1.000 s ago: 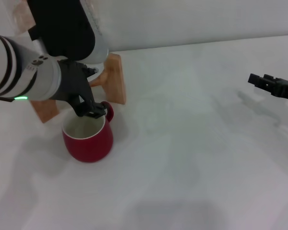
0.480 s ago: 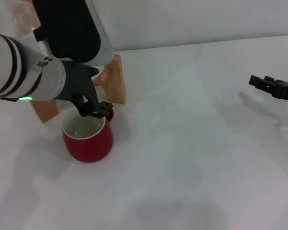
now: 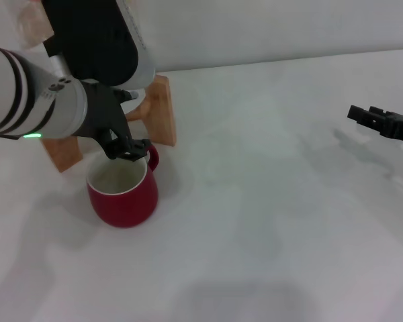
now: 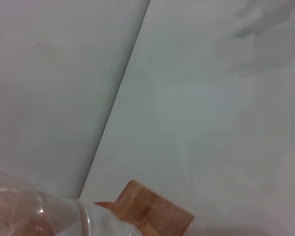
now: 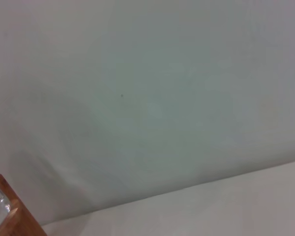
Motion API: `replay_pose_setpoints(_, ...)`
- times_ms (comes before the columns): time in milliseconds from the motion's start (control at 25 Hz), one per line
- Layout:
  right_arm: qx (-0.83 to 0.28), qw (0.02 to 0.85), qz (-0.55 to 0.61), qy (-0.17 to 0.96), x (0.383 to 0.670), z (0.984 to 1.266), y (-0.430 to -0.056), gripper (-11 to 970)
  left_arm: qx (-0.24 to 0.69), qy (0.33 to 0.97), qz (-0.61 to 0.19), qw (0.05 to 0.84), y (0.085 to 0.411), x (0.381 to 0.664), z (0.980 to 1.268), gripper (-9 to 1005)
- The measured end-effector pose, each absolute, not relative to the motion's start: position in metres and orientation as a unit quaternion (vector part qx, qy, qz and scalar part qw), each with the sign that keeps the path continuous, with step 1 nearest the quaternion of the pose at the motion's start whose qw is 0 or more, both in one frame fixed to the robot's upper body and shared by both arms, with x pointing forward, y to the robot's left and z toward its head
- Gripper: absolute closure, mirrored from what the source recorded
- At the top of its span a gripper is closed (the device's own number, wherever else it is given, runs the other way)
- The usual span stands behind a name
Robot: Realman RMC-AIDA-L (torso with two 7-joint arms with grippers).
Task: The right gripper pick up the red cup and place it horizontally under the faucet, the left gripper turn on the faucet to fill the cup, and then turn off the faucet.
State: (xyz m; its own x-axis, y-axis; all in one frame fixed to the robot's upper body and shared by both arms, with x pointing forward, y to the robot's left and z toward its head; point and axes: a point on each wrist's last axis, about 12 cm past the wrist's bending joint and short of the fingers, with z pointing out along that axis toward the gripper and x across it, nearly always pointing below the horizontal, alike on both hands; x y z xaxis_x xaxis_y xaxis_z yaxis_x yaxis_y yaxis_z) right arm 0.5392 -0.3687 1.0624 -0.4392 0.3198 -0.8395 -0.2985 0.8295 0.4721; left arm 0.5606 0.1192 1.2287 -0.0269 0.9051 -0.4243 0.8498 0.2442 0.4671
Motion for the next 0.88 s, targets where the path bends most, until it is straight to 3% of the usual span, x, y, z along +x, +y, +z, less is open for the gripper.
replay_pose_setpoints(880, 0.006, 0.53, 0.294, 0.796, 0.5378, 1.0628, -0.3698, 367, 0.621, 0.702, 0.042, 0.346, 0.1122, 0.5545, 1.2339, 196)
